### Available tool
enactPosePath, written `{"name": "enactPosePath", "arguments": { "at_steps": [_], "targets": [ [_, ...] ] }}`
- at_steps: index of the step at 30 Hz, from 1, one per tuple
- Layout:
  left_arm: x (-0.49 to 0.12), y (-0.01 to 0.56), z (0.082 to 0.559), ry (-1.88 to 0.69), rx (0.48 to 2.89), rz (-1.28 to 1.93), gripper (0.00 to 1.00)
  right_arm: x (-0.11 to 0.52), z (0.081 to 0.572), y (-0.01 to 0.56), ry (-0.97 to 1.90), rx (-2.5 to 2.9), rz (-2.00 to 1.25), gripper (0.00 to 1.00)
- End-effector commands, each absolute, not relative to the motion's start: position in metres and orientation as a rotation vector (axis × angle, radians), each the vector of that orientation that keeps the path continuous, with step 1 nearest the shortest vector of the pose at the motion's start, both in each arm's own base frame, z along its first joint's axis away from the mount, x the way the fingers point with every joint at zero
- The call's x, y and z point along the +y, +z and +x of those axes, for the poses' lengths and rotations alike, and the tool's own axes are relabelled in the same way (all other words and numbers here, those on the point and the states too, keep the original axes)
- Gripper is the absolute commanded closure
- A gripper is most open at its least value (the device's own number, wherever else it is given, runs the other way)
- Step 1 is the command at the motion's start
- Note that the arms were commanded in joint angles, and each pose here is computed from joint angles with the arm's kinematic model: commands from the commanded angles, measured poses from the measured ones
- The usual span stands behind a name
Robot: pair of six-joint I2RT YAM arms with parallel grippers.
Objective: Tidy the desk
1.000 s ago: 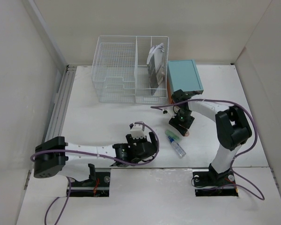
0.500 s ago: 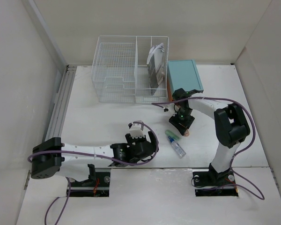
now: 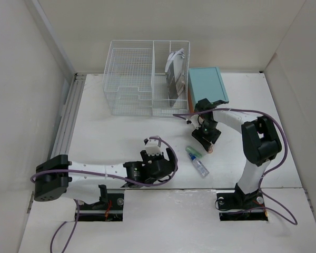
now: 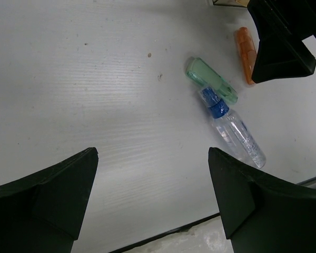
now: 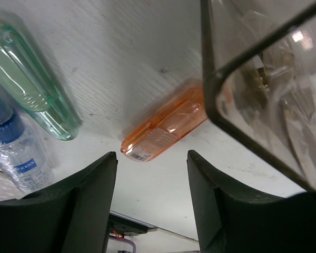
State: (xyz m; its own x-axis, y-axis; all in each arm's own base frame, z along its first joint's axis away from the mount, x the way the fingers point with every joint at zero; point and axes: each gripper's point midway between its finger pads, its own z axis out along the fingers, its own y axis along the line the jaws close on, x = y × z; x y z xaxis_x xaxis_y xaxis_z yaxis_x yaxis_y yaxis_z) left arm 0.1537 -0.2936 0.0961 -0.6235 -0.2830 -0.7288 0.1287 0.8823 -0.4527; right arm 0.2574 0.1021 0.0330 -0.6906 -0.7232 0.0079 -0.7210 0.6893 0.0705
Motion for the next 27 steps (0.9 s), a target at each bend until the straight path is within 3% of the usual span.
{"name": "enactPosePath", "arguments": {
  "at_steps": [1,27],
  "targets": [
    [-0.294,0.107,0.156,-0.625,2.127,-0.117,0.17,0.094,0.268,0.031,-0.026,-2.896,1.178,0.39],
    [-0.286,0.117,0.156,-0.656,2.100,-0.132,0.17,0.133,0.241,0.020,-0.169,-2.749,1.331,0.39]
  ]
}}
